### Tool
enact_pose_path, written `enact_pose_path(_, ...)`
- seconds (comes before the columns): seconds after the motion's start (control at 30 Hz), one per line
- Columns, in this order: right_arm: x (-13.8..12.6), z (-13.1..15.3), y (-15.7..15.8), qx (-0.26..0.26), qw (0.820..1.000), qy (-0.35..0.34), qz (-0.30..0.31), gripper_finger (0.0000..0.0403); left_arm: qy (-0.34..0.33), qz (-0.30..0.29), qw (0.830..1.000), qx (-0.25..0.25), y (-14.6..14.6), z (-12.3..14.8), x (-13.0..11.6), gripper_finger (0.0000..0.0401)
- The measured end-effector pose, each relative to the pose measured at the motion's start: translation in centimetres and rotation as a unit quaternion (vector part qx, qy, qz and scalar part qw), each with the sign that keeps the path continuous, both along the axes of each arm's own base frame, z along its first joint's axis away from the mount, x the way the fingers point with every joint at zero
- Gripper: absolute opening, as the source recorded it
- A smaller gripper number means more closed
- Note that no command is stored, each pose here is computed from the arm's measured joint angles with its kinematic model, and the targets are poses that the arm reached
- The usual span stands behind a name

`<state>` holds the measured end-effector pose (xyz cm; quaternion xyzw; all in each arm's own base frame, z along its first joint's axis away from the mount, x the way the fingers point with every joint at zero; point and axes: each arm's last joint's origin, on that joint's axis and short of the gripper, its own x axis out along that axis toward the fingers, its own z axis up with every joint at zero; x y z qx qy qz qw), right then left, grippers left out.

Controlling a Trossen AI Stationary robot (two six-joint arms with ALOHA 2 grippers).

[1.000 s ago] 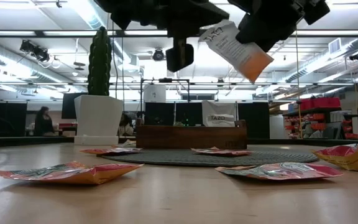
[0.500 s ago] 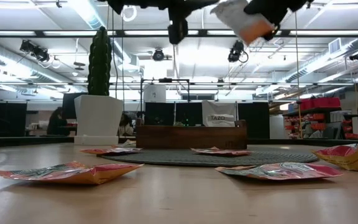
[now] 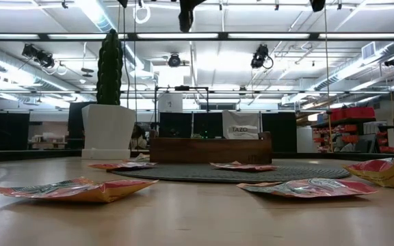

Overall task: Pick & Place Tea
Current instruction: Put the white tea bag into the right section of the wooden organizer

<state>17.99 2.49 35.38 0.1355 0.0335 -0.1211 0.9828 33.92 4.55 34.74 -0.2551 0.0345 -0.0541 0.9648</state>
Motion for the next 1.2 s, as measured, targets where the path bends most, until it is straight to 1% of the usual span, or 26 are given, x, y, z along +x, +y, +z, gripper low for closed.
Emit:
enact_pose_path(0.07,0.1,0.3,-0.2,0.002,1.000,-0.019,-0.012,0.0000,-0.015,0.011,1.000,0.012,0.2,0.2,0.0,0.0112)
enact_pose_path(0.13,0.5,0.6,-0.3,0.003,0.999,-0.035,-0.020,0.0000,-0.016,0.023,0.999,0.032,0.3,0.1,0.2,0.0112)
enact_pose_path(0.2,1.0,0.5,-0.5,0.002,0.999,-0.039,-0.026,0.0000,-0.009,0.025,0.998,0.051,0.3,-0.2,0.3,0.0112)
enact_pose_path(0.3,1.6,0.4,-0.7,0.006,0.998,-0.045,-0.034,0.0000,-0.022,0.025,0.996,0.082,0.3,0.0,0.3,0.0112)
enact_pose_path(0.43,2.5,0.6,-0.6,0.012,0.997,-0.072,-0.026,0.0000,-0.031,0.027,0.994,0.104,0.5,0.1,0.2,0.0112)
enact_pose_path(0.63,3.7,0.6,-0.3,0.016,0.995,-0.095,-0.012,0.0000,-0.034,0.041,0.993,0.104,1.2,0.2,0.1,0.0112)
enact_pose_path(0.77,4.3,0.2,-0.4,0.016,0.996,-0.088,-0.029,0.0000,-0.041,0.052,0.995,0.071,1.8,0.4,0.0,0.0112)
enact_pose_path(0.8,4.4,0.1,-0.4,0.014,0.996,-0.086,-0.037,0.0000,-0.040,0.052,0.995,0.070,1.9,0.4,0.0,0.0112)
enact_pose_path(0.93,4.4,0.1,-0.8,0.011,0.995,-0.085,-0.050,0.0000,-0.040,0.033,0.996,0.073,1.9,0.4,0.0,0.0112)
enact_pose_path(1.1,3.7,0.7,-1.1,-0.011,0.994,-0.093,-0.050,0.0000,-0.041,0.013,0.996,0.074,2.1,0.4,-0.1,0.0112)
enact_pose_path(1.2,3.4,0.9,-1.3,-0.013,0.994,-0.096,-0.048,0.0000,-0.040,0.009,0.997,0.068,2.1,0.4,-0.1,0.0112)
